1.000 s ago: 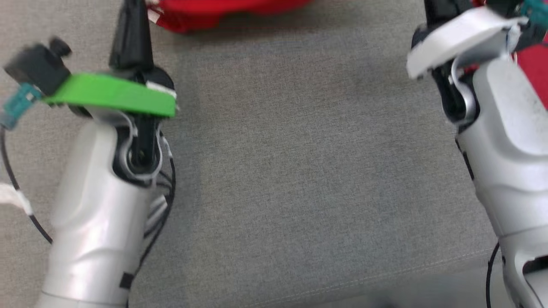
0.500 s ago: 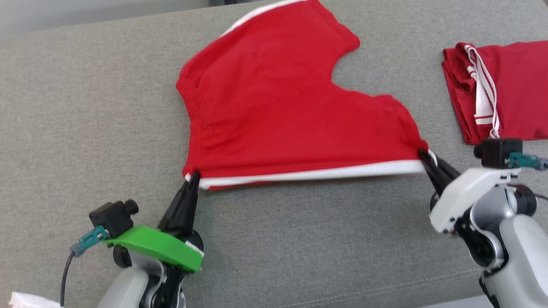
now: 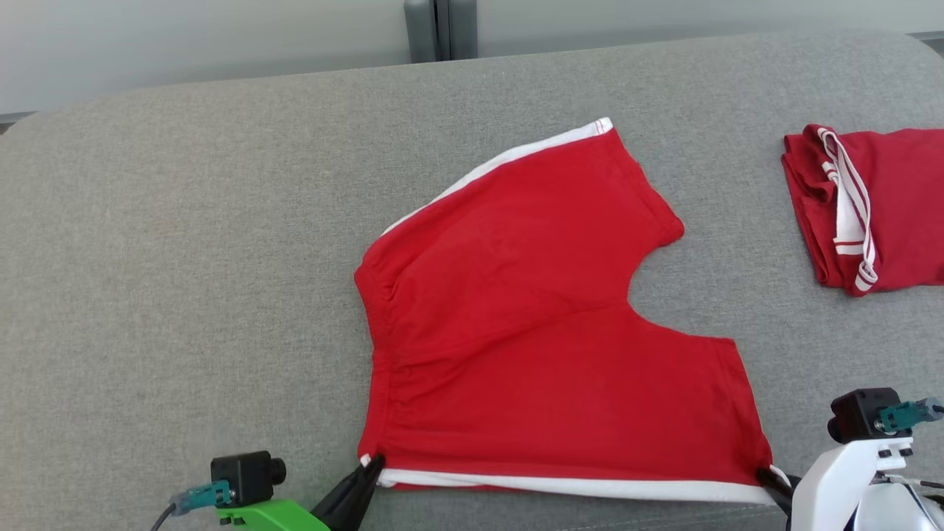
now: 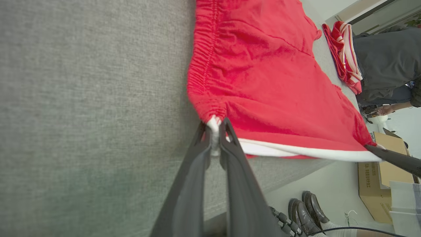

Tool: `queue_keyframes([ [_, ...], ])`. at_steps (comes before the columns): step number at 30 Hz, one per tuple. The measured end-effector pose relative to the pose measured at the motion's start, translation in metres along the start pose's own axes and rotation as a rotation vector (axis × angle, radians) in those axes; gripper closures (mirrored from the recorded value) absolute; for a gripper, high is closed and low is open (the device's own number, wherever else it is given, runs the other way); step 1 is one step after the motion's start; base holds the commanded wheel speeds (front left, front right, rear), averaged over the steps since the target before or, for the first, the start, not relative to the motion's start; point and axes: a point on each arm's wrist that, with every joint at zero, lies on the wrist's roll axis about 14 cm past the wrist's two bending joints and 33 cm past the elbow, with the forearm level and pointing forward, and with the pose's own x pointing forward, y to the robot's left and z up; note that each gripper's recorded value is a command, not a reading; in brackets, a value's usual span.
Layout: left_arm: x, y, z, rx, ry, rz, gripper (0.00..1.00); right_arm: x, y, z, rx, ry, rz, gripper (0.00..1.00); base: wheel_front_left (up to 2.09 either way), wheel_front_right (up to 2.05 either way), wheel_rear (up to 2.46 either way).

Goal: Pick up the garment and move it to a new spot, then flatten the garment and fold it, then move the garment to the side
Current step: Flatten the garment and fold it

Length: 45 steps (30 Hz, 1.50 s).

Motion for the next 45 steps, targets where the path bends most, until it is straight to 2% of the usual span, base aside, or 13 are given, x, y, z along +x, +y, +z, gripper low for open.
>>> queue_keyframes([
  [3,-0.005,-0.004,0.0,-0.006,0.018,-0.009,1.0,-0.007,0.004,0.004,-0.019,0.015,0.004,1.0,0.0,0.0,0.0],
  [8,-0.002,-0.018,0.025,-0.014,-0.048,-0.059,1.0,-0.008,0.0,0.067,-0.143,-0.158,-0.028,1.0,0.0,0.0,0.0],
  [13,0.02,-0.039,0.067,0.008,-0.148,-0.134,1.0,0.012,-0.001,0.113,-0.252,-0.207,-0.029,1.0,0.0,0.0,0.0],
  [16,0.034,-0.053,0.098,-0.048,-0.248,-0.175,1.0,0.026,-0.001,0.145,-0.322,-0.24,-0.036,1.0,0.0,0.0,0.0],
  [23,0.064,-0.048,0.126,-0.096,-0.295,-0.172,1.0,0.064,0.017,0.206,-0.458,-0.305,-0.013,1.0,0.0,0.0,0.0],
  [26,0.078,-0.041,0.139,-0.081,-0.309,-0.159,1.0,0.085,0.022,0.227,-0.516,-0.306,-0.017,1.0,0.0,0.0,0.0],
  [36,0.105,-0.002,0.154,-0.099,-0.373,-0.034,1.0,0.149,0.041,0.259,-0.547,-0.331,0.019,1.0,0.0,0.0,0.0],
  [37,0.106,0.0,0.153,-0.101,-0.372,-0.026,1.0,0.153,0.044,0.261,-0.546,-0.335,0.025,0.29,0.0,0.0,0.0],
  [38,0.106,0.003,0.153,-0.103,-0.372,-0.018,0.67,0.158,0.047,0.263,-0.538,-0.343,0.034,0.0,0.0,0.0,0.0],
  [39,0.107,0.006,0.152,-0.104,-0.369,-0.01,0.0,0.162,0.051,0.266,-0.531,-0.358,0.046,0.0,0.0,0.0,0.0],
  [45,0.103,0.012,0.155,-0.119,-0.401,0.012,0.0,0.162,0.075,0.29,-0.49,-0.509,0.104,0.0,0.0,0.0,0.0],
])
